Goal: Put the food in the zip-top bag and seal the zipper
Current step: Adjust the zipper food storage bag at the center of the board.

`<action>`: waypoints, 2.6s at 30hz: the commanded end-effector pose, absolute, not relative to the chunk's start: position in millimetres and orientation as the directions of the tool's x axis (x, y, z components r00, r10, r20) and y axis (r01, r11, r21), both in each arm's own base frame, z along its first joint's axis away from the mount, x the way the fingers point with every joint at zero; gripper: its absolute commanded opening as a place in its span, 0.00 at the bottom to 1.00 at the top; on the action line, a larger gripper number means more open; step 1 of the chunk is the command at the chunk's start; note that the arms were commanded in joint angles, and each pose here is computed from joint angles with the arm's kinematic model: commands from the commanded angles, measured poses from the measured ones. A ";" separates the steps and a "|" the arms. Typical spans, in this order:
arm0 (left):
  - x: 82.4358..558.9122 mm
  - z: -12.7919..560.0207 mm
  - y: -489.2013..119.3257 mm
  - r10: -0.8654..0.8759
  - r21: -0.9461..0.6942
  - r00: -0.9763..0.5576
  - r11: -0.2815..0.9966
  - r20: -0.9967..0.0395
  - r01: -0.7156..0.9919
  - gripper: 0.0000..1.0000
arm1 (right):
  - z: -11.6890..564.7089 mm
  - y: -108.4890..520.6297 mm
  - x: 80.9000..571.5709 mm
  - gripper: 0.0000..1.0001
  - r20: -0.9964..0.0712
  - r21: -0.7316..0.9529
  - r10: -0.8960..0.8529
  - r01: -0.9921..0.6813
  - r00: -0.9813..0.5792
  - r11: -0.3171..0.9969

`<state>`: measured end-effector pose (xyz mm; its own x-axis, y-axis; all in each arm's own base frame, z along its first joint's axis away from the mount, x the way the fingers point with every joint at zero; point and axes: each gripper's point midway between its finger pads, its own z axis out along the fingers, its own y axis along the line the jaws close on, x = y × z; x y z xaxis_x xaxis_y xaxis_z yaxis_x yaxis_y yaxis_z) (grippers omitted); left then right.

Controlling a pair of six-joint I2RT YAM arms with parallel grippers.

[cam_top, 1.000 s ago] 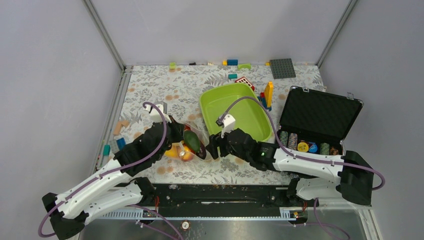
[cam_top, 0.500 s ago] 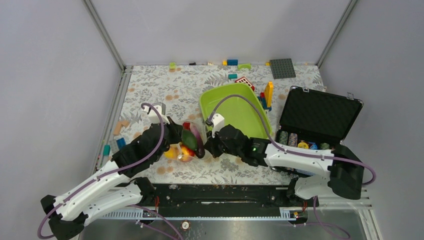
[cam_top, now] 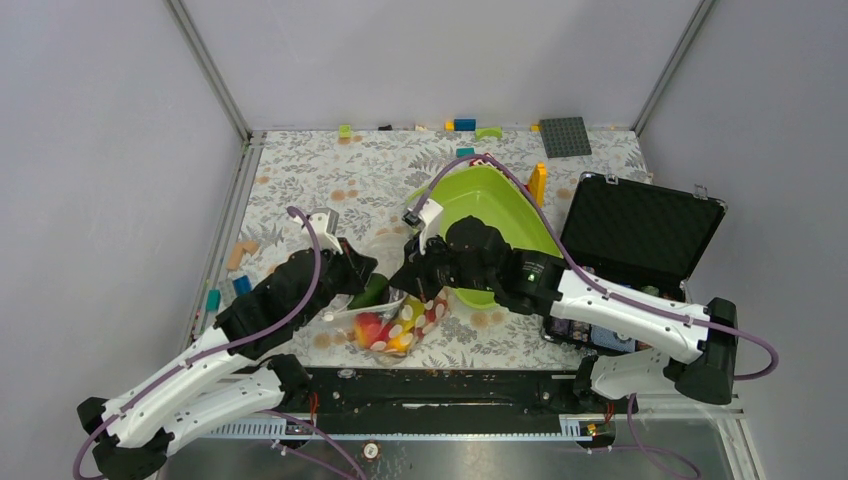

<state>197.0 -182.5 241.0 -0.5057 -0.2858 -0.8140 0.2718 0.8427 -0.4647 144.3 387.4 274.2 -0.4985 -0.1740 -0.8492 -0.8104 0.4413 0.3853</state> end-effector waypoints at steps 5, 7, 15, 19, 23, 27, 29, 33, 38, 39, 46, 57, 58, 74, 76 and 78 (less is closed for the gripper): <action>197.8 270.2 -168.8 -0.365 -0.502 -0.445 0.831 -0.818 0.242 0.22 | 283.4 387.3 167.7 0.00 -0.848 0.368 -0.135 -0.751 -0.513 0.548; 195.9 269.6 -164.5 -0.369 -0.502 -0.441 0.832 -0.818 0.236 0.54 | 271.0 383.2 176.7 0.00 -0.833 0.374 -0.118 -0.709 -0.540 0.598; 169.9 254.9 -136.1 -0.370 -0.511 -0.472 0.832 -0.800 0.214 0.99 | 248.2 375.3 211.2 0.00 -0.794 0.415 -0.023 -0.569 -0.607 0.709; 148.3 248.0 -140.7 -0.382 -0.574 -0.516 0.767 -0.767 0.286 0.99 | 243.2 367.3 233.2 0.00 -0.786 0.423 0.042 -0.487 -0.616 0.764; 133.4 261.4 -169.7 -0.380 -0.621 -0.511 0.628 -0.771 0.469 0.99 | 237.0 353.5 252.2 0.00 -0.760 0.462 0.114 -0.408 -0.640 0.787; 144.1 251.7 -182.4 -0.357 -0.590 -0.488 0.636 -0.796 0.497 0.99 | 228.3 339.0 259.0 0.00 -0.739 0.482 0.143 -0.368 -0.659 0.795; 152.4 247.2 -187.5 -0.342 -0.567 -0.473 0.655 -0.812 0.500 0.99 | 224.6 332.0 261.8 0.00 -0.730 0.488 0.155 -0.349 -0.666 0.800; 166.9 237.0 -189.1 -0.316 -0.524 -0.451 0.707 -0.835 0.474 0.95 | 221.9 323.6 266.0 0.00 -0.726 0.485 0.165 -0.327 -0.667 0.811; 173.1 227.3 -186.3 -0.318 -0.509 -0.432 0.730 -0.844 0.456 0.87 | 214.4 320.2 269.1 0.00 -0.700 0.502 0.174 -0.306 -0.692 0.809; 173.8 224.0 -184.0 -0.319 -0.505 -0.428 0.737 -0.845 0.449 0.85 | 213.2 319.5 269.4 0.00 -0.697 0.505 0.176 -0.302 -0.695 0.809; 171.3 220.3 -161.3 -0.359 -0.491 -0.353 0.755 -0.864 0.435 0.84 | 211.7 317.4 264.1 0.00 -0.670 0.535 0.174 -0.308 -0.721 0.787; 165.8 220.4 -188.5 -0.216 -0.374 -0.321 0.709 -0.922 0.598 0.79 | 210.2 312.4 263.8 0.00 -0.652 0.558 0.186 -0.300 -0.735 0.774; 167.6 220.6 -189.8 -0.213 -0.368 -0.315 0.711 -0.925 0.599 0.78 | 210.8 311.7 264.3 0.00 -0.654 0.563 0.193 -0.300 -0.732 0.771; 185.7 213.8 -196.8 -0.193 -0.324 -0.277 0.747 -0.941 0.580 0.62 | 206.8 302.0 261.7 0.00 -0.633 0.596 0.209 -0.298 -0.746 0.745; 186.3 213.3 -198.0 -0.192 -0.324 -0.278 0.746 -0.941 0.582 0.57 | 206.2 301.4 261.8 0.00 -0.630 0.599 0.209 -0.297 -0.748 0.744; 186.6 213.6 -199.8 -0.188 -0.321 -0.278 0.744 -0.942 0.586 0.54 | 206.8 301.3 262.3 0.00 -0.627 0.606 0.215 -0.296 -0.748 0.738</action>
<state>182.1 -194.2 202.6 -0.3218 -0.1597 -0.9332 0.5680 0.7561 -0.3253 258.5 301.5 188.0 -0.7712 0.1729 -0.6126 -0.2771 0.7753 0.5676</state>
